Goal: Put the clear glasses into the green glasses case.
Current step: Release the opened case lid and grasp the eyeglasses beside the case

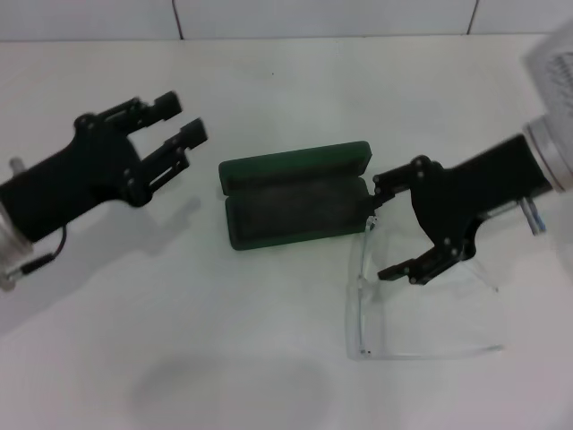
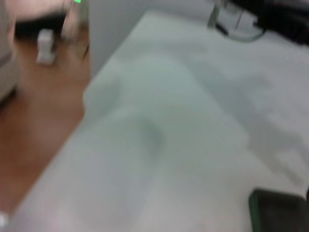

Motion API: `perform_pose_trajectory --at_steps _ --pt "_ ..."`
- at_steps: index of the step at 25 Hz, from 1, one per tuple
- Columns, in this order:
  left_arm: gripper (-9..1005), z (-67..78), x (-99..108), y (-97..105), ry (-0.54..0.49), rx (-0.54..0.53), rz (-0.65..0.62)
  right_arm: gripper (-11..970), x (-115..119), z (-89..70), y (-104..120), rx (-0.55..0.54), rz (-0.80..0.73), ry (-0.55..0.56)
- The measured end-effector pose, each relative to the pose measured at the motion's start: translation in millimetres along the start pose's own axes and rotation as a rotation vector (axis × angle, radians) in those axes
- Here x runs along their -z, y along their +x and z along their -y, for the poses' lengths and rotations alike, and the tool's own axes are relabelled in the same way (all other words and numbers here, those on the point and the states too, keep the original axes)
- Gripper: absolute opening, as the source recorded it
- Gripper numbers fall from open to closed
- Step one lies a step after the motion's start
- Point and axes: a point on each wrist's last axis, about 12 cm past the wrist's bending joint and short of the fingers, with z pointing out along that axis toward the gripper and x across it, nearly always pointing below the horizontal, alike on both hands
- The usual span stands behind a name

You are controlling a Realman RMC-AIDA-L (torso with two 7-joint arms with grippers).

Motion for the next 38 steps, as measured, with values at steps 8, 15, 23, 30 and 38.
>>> perform_pose_trajectory --at_steps 8,15,23,30,38 --pt "464 9.1 9 13 -0.017 0.024 0.032 807 -13 22.2 -42 0.153 -0.281 -0.145" --pt "464 11.8 10 18 -0.022 0.057 0.041 807 -43 24.9 -64 0.318 -0.391 -0.266" --pt "463 13.0 9 21 -0.033 0.074 0.050 808 -72 18.4 -69 0.445 -0.477 -0.311" --pt "463 12.7 10 23 -0.050 0.076 0.056 792 -89 14.4 -68 0.513 -0.509 -0.293" --pt "462 13.3 8 26 -0.053 0.076 0.052 767 -99 8.2 -72 0.564 -0.514 -0.323"
